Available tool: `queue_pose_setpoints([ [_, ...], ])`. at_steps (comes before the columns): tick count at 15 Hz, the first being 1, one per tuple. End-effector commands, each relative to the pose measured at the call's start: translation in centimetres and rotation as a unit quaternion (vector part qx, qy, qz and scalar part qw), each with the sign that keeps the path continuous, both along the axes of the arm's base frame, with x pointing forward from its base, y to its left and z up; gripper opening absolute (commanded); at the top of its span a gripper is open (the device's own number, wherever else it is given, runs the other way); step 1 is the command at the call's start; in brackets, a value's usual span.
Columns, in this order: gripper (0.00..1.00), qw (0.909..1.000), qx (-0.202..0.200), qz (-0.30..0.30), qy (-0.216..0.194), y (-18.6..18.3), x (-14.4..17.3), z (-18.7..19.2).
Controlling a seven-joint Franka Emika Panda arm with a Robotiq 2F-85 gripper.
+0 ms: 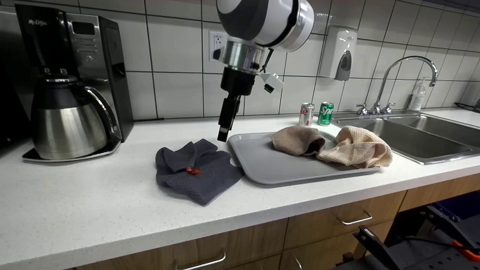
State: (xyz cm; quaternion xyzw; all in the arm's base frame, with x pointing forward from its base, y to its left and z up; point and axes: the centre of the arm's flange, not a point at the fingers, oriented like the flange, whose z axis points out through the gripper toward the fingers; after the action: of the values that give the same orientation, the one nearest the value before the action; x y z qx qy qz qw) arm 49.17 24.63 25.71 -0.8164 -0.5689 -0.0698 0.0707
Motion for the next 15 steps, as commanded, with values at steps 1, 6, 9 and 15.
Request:
queue_pose_setpoints([
  [1,1.00,0.9981,0.010,0.056,0.025,0.3,1.0,-0.3],
  [6,1.00,0.9928,0.004,0.112,0.041,1.2,2.0,-1.9],
  [9,1.00,0.9892,0.007,0.139,0.046,1.9,2.6,-2.3],
  [15,1.00,0.9816,0.012,0.183,0.053,3.1,2.5,-2.6],
])
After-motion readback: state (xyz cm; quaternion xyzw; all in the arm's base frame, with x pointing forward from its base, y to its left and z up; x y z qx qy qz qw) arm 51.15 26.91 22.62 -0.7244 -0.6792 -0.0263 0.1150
